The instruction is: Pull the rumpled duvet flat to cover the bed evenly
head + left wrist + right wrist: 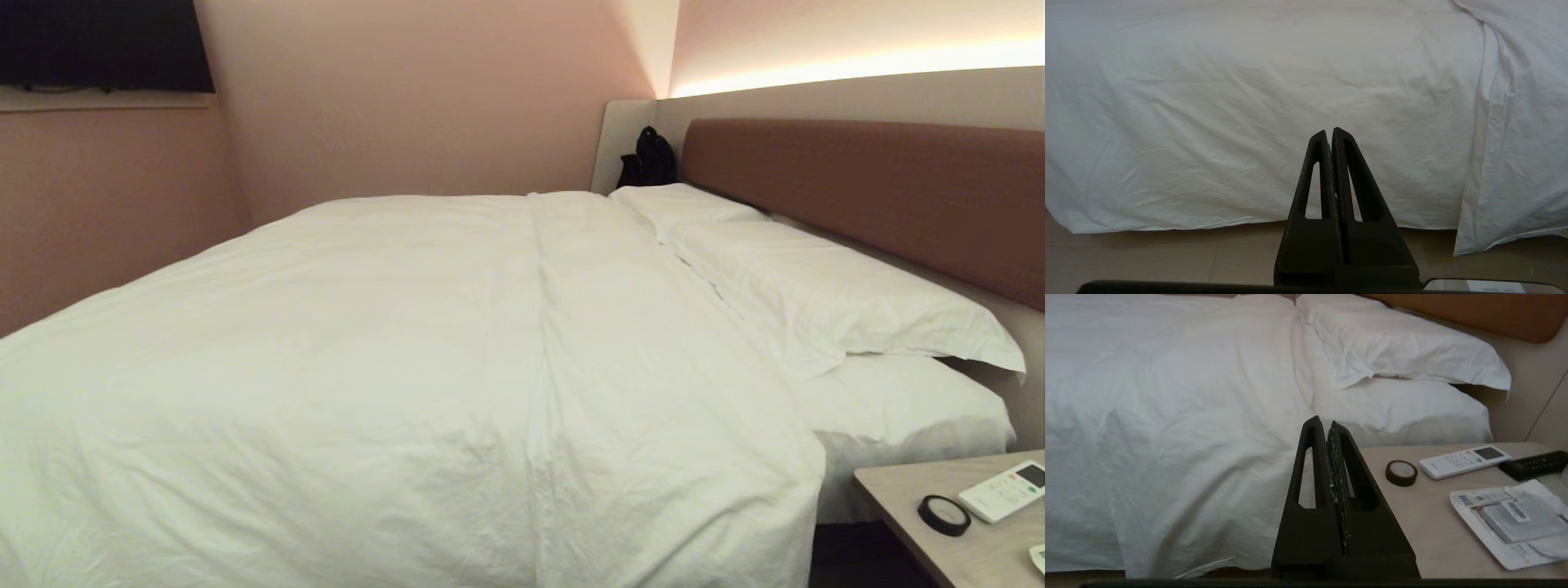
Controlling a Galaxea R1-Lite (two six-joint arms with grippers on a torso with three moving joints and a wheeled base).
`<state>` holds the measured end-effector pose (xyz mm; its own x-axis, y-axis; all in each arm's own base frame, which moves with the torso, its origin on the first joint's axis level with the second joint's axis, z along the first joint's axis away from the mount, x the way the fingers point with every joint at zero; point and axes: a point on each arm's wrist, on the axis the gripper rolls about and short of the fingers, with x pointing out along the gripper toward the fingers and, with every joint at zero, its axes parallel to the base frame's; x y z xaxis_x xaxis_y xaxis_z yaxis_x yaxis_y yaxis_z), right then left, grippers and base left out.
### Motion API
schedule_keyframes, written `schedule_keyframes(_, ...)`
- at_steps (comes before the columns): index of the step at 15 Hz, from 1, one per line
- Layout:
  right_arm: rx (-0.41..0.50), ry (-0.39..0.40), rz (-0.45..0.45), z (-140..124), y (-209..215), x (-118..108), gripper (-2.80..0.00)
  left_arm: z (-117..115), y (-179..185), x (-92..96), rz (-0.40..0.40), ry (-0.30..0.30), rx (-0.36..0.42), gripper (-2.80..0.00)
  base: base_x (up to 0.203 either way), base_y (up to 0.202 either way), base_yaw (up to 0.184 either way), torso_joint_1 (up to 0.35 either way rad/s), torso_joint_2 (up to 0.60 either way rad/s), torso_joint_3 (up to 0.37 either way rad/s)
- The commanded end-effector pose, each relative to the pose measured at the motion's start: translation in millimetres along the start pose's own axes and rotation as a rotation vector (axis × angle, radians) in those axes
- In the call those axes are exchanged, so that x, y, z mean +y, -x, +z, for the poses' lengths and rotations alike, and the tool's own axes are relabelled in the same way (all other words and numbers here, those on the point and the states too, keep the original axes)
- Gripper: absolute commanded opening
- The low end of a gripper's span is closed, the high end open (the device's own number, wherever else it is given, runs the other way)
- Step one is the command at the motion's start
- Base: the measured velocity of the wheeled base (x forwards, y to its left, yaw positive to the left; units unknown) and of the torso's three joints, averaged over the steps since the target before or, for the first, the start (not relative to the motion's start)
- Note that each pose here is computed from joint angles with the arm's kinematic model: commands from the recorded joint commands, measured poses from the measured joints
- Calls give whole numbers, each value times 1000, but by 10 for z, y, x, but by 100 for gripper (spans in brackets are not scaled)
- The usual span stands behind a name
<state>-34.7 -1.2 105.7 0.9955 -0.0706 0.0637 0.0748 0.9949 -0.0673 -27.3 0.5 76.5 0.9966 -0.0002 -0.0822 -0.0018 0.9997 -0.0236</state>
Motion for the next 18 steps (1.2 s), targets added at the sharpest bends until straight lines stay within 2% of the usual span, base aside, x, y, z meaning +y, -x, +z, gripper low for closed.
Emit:
schedule_keyframes(1, 14, 3, 1, -73, -28, 7, -280, 0, 0, 0, 0, 0, 0, -280, 0, 0, 0, 0, 0, 0)
schedule_keyframes(5, 50, 4, 2, -201, -68, 18, -280, 0, 0, 0, 0, 0, 0, -280, 0, 0, 0, 0, 0, 0)
schedule_keyframes(11, 55, 1, 16, -208, -67, 22, -280, 0, 0, 0, 0, 0, 0, -280, 0, 0, 0, 0, 0, 0)
schedule_keyframes(15, 78, 1, 72, -294, -87, 41, -280, 0, 0, 0, 0, 0, 0, -280, 0, 0, 0, 0, 0, 0)
schedule_keyframes(18, 83, -2, 81, -309, -89, 44, -280, 0, 0, 0, 0, 0, 0, -280, 0, 0, 0, 0, 0, 0)
